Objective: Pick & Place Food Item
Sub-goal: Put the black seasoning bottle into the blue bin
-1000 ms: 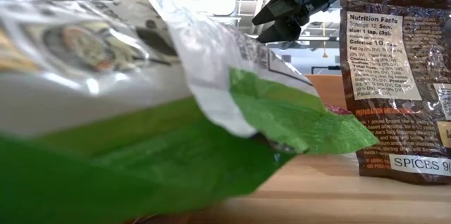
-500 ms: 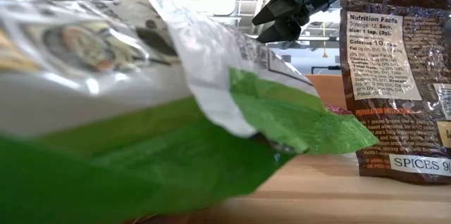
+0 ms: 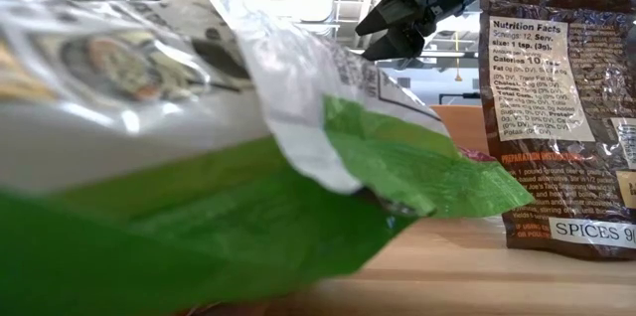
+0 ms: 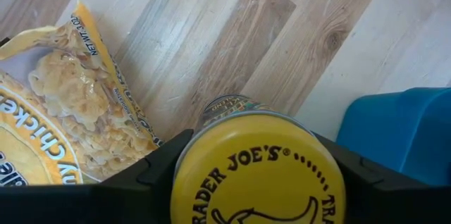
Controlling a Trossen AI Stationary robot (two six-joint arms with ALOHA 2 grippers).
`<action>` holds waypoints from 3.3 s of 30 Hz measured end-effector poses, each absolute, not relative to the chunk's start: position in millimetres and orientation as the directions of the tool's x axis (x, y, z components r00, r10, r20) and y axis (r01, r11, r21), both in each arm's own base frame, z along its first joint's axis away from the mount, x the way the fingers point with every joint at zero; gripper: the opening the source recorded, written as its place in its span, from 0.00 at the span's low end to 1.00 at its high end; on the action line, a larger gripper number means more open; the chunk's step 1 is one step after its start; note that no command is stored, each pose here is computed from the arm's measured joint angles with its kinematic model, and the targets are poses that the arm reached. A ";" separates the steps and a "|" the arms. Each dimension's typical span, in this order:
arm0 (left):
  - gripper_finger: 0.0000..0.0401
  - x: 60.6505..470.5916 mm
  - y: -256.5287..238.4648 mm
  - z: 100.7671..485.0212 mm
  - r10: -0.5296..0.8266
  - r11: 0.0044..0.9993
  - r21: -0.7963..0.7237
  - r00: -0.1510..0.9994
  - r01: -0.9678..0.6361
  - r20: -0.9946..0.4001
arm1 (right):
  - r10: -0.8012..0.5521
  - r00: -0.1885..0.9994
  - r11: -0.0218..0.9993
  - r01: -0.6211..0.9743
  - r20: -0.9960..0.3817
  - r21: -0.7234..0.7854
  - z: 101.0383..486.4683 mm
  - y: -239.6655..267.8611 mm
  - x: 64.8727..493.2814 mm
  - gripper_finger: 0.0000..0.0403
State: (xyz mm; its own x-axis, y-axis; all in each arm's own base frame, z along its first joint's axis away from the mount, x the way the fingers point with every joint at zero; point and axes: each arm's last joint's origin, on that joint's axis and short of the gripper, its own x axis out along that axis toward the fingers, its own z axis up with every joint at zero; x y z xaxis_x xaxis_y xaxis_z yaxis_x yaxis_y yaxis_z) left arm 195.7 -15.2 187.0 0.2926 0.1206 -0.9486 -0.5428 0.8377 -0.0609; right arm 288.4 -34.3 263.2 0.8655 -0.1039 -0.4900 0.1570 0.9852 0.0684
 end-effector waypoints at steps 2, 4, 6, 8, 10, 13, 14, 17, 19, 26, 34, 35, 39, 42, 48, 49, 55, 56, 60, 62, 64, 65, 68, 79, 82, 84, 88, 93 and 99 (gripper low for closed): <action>0.56 195.7 -15.3 187.0 0.120 0.838 -0.061 0.293 -0.543 -0.949 | -0.104 0.865 0.985 0.157 -0.490 0.068 263.2 -34.3 288.4 0.92; 0.55 195.7 -15.3 187.0 0.120 0.838 -0.061 0.293 -0.543 -0.949 | -0.104 0.865 0.985 0.157 -0.490 0.068 263.2 -34.3 288.4 0.92; 0.54 195.7 -15.3 187.0 0.120 0.838 -0.061 0.293 -0.543 -0.949 | -0.104 0.865 0.985 0.157 -0.490 0.068 263.2 -34.3 288.5 0.92; 0.54 195.7 -15.3 187.0 0.120 0.838 -0.061 0.293 -0.543 -0.949 | -0.103 0.866 0.985 0.156 -0.490 0.069 263.2 -34.2 288.5 0.92; 0.55 195.7 -15.3 187.0 0.120 0.838 -0.061 0.293 -0.543 -0.949 | -0.104 0.866 0.985 0.157 -0.490 0.069 263.2 -34.3 288.4 0.92; 0.55 195.7 -15.3 187.0 0.120 0.839 -0.060 0.293 -0.541 -0.949 | -0.104 0.865 0.985 0.157 -0.490 0.068 263.2 -34.3 288.4 0.92; 0.55 195.7 -15.3 187.0 0.120 0.839 -0.060 0.293 -0.540 -0.949 | -0.104 0.865 0.985 0.157 -0.490 0.068 263.2 -34.3 288.4 0.92; 0.54 195.7 -15.3 187.0 0.120 0.839 -0.060 0.293 -0.540 -0.949 | -0.104 0.866 0.985 0.157 -0.490 0.068 263.2 -34.2 288.5 0.92; 0.54 195.7 -15.3 187.0 0.120 0.839 -0.060 0.293 -0.540 -0.949 | -0.104 0.865 0.985 0.156 -0.490 0.068 263.2 -34.2 288.4 0.92; 0.54 195.7 -15.3 187.0 0.120 0.840 -0.060 0.292 -0.540 -0.949 | -0.103 0.865 0.985 0.156 -0.490 0.068 263.2 -34.2 288.4 0.92; 0.54 191.3 -15.0 193.1 0.112 0.840 -0.081 0.318 -0.537 -0.941 | -0.104 0.866 0.985 0.157 -0.490 0.068 263.2 -34.3 288.4 0.92; 0.54 190.2 -14.8 195.3 0.113 0.840 -0.088 0.331 -0.536 -0.937 | -0.104 0.866 0.985 0.157 -0.490 0.068 263.2 -34.2 288.5 0.92; 0.54 185.1 -14.2 204.2 0.111 0.839 -0.119 0.380 -0.531 -0.918 | -0.104 0.866 0.985 0.156 -0.490 0.068 263.2 -34.2 288.5 0.92; 0.55 180.9 -13.8 211.2 0.108 0.838 -0.144 0.418 -0.526 -0.902 | -0.103 0.866 0.985 0.156 -0.490 0.068 263.2 -34.3 288.5 0.92; 0.55 170.6 -12.6 226.1 0.104 0.836 -0.200 0.505 -0.511 -0.857 | -0.103 0.865 0.985 0.157 -0.491 0.068 263.1 -34.3 288.4 0.92; 0.55 168.9 -12.4 228.4 0.104 0.836 -0.209 0.519 -0.508 -0.848 | -0.104 0.865 0.985 0.157 -0.490 0.068 263.2 -34.3 288.5 0.92; 0.54 159.2 -11.4 239.9 0.098 0.837 -0.251 0.586 -0.486 -0.804 | -0.104 0.865 0.985 0.157 -0.490 0.068 263.2 -34.3 288.4 0.92; 0.55 157.6 -11.3 241.5 0.097 0.838 -0.258 0.595 -0.482 -0.798 | -0.104 0.865 0.985 0.157 -0.490 0.068 263.2 -34.3 288.4 0.92; 0.55 154.0 -12.3 247.0 0.084 0.840 -0.288 0.635 -0.459 -0.768 | -0.103 0.865 0.985 0.156 -0.491 0.068 263.1 -34.3 288.4 0.92; 0.54 153.4 -14.2 250.3 0.070 0.849 -0.304 0.663 -0.432 -0.745 | -0.103 0.865 0.985 0.156 -0.490 0.068 263.2 -34.3 288.4 0.92; 0.54 153.7 -17.4 252.7 0.053 0.863 -0.313 0.686 -0.397 -0.725 | -0.104 0.866 0.985 0.156 -0.490 0.068 263.2 -34.3 288.5 0.92; 0.54 153.9 -19.5 254.4 0.039 0.868 -0.324 0.702 -0.377 -0.711 | -0.104 0.865 0.985 0.157 -0.490 0.068 263.2 -34.4 288.4 0.92; 0.55 155.5 -26.0 258.5 0.006 0.883 -0.344 0.740 -0.320 -0.673 | -0.104 0.865 0.985 0.157 -0.490 0.068 263.2 -34.3 288.4 0.92; 0.55 155.6 -47.3 264.2 -0.109 0.912 -0.374 0.781 -0.167 -0.615 | -0.103 0.865 0.985 0.156 -0.490 0.068 263.2 -34.2 288.4 0.92; 0.54 154.2 -51.7 264.2 -0.131 0.916 -0.376 0.778 -0.143 -0.615 | -0.103 0.865 0.985 0.156 -0.490 0.068 263.2 -34.2 288.4 0.92; 0.55 153.2 -54.6 264.2 -0.146 0.914 -0.383 0.775 -0.132 -0.614 | -0.103 0.865 0.985 0.156 -0.490 0.068 263.2 -34.2 288.4 0.92; 0.54 152.4 -61.7 262.9 -0.171 0.906 -0.404 0.765 -0.125 -0.621 | -0.104 0.865 0.985 0.156 -0.490 0.068 263.2 -34.2 288.4 0.92; 0.54 157.5 -72.9 257.2 -0.198 0.904 -0.411 0.741 -0.115 -0.642 | -0.103 0.865 0.985 0.156 -0.490 0.068 263.2 -34.2 288.4 0.92; 0.54 166.6 -79.1 244.4 -0.177 0.904 -0.393 0.688 -0.169 -0.703 | -0.103 0.865 0.985 0.156 -0.490 0.068 263.2 -34.2 288.4 0.92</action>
State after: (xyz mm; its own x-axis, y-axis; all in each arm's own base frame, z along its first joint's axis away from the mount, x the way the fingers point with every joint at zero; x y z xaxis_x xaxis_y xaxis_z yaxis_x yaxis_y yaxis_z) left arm 166.6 -79.1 244.4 0.6885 -0.1774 -0.7032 -0.1686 0.9039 -0.3930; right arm 288.4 -34.2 263.2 0.8654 -0.1033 -0.4904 0.1563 0.9853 0.0683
